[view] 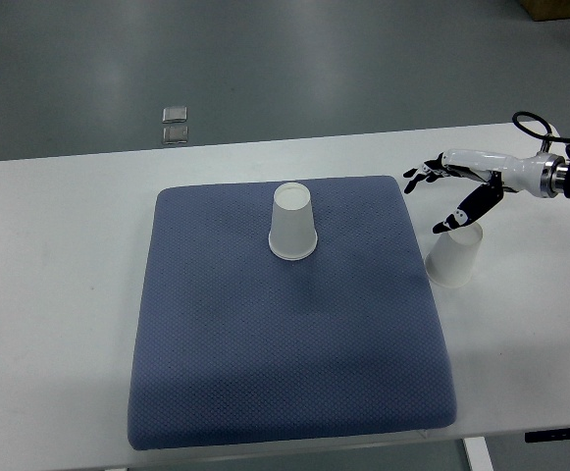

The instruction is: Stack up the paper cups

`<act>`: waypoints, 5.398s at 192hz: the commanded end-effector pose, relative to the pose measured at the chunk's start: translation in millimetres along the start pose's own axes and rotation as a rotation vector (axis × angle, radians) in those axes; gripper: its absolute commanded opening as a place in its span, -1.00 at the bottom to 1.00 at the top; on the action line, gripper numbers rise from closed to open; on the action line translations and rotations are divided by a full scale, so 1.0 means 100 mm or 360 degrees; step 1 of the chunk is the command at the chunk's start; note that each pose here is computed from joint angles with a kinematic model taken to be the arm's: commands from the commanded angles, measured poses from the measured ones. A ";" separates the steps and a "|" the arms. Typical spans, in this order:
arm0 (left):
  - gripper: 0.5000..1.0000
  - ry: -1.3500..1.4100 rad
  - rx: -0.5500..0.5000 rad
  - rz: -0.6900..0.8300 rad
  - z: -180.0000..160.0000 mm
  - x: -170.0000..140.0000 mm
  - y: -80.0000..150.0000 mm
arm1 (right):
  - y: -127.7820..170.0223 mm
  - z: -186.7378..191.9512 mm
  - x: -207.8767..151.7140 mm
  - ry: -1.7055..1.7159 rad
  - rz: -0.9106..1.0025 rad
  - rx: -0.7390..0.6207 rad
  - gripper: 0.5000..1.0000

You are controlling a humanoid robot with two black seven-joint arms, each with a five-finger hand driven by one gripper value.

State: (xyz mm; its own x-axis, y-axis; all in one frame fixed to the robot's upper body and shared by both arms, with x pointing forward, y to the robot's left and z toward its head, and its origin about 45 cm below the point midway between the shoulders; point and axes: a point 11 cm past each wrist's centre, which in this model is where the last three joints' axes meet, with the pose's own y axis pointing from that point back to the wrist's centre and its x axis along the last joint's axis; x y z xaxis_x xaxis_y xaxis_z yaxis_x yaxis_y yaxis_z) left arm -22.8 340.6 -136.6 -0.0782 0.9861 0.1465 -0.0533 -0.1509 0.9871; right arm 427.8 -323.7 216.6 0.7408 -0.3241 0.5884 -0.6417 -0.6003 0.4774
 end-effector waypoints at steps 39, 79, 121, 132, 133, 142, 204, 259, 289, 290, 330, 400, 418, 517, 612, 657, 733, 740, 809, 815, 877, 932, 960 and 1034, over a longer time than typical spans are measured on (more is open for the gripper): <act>1.00 0.0000 0.0000 0.0000 0.00 0.00 0.00 | 0.04 0.05 -0.08 0.0220 -0.0112 -0.0080 0.69; 1.00 0.0000 0.0000 0.0000 0.00 0.00 0.00 | 0.06 0.15 -0.15 0.0349 -0.0135 -0.0134 0.69; 1.00 0.0000 0.0000 0.0000 0.00 0.00 0.00 | 0.09 0.23 -0.18 0.0415 -0.0133 -0.0174 0.69; 1.00 0.0000 0.0000 0.0000 0.00 0.00 0.00 | 0.11 0.24 -0.17 0.0421 -0.0130 -0.0182 0.68; 1.00 0.0000 0.0000 0.0000 0.00 0.00 0.00 | 0.11 0.24 -0.17 0.0421 -0.0130 -0.0182 0.68; 1.00 0.0000 0.0000 0.0000 0.00 0.00 0.00 | 0.12 0.26 -0.17 0.0431 -0.0128 -0.0189 0.68; 1.00 0.0000 0.0000 0.0000 0.00 0.00 0.00 | 0.16 0.31 -0.17 0.0485 -0.0108 -0.0219 0.60; 1.00 0.0000 0.0000 0.0000 0.00 0.00 0.00 | 0.17 0.38 -0.23 0.0536 -0.0114 -0.0230 0.20; 1.00 0.0000 0.0000 0.0000 0.00 0.00 0.00 | 0.21 0.39 -0.18 0.0540 -0.0094 -0.0239 -0.03; 1.00 0.0000 0.0000 0.0000 0.00 0.00 0.00 | 0.21 0.39 -0.18 0.0540 -0.0094 -0.0239 -0.03; 1.00 0.0000 0.0000 0.0000 0.00 0.00 0.00 | 0.28 0.35 -0.02 0.0548 -0.0031 -0.0238 -0.37; 1.00 0.0000 0.0000 0.0000 0.00 0.00 0.00 | 0.36 -0.14 0.54 0.0584 0.0104 -0.0125 -0.65; 1.00 0.0000 0.0000 0.0000 0.00 0.00 0.00 | 0.33 -0.40 0.68 0.0546 0.0102 -0.0039 -0.74; 1.00 0.0000 0.0000 0.0000 0.00 0.00 0.00 | -0.08 -1.81 1.01 0.0775 0.0024 0.0278 -1.00; 1.00 0.0000 0.0000 0.0000 0.00 0.00 0.00 | -0.72 -2.51 0.47 0.0875 -0.0233 0.0456 -1.00; 1.00 0.0000 0.0000 0.0000 0.00 0.00 0.00 | -0.89 -2.46 0.33 0.0904 -0.0284 0.0414 -1.00; 1.00 0.0000 0.0000 0.0000 0.00 0.00 0.00 | -0.88 -2.41 0.44 0.0947 -0.0261 0.0342 -1.00; 1.00 0.0000 0.0000 0.0000 0.00 0.00 0.00 | -0.89 -2.41 0.42 0.0955 -0.0269 0.0339 -1.00; 1.00 0.0000 0.0000 0.0000 0.00 0.00 0.00 | -0.97 -2.25 0.39 0.0972 -0.0224 0.0294 -1.00; 1.00 0.0000 0.0000 0.0000 0.00 0.00 0.00 | -0.99 -2.25 0.38 0.0974 -0.0225 0.0295 -1.00; 1.00 0.0000 0.0000 0.0000 0.00 0.00 0.00 | -1.02 -2.20 0.30 0.1001 -0.0273 0.0269 -0.89; 1.00 0.0000 0.0000 0.0000 0.00 0.00 0.00 | -1.11 -2.16 0.12 0.0977 -0.0320 0.0288 -0.04; 1.00 0.0000 0.0000 0.0000 0.00 0.00 0.00 | -1.12 -2.13 0.10 0.0964 -0.0327 0.0287 0.49; 1.00 0.0000 0.0000 0.0000 0.00 0.00 0.00 | -1.11 -2.13 0.11 0.0949 -0.0322 0.0289 0.65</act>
State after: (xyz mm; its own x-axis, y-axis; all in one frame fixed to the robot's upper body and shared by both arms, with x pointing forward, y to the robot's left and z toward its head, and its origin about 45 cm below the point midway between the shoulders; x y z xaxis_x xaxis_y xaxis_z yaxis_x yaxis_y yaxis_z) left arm -22.8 340.7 -136.6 -0.0781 0.9861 0.1469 -0.0533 -0.1513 0.9871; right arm 464.3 -104.1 307.7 0.5713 0.2474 0.7825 -0.4152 -0.7353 0.5356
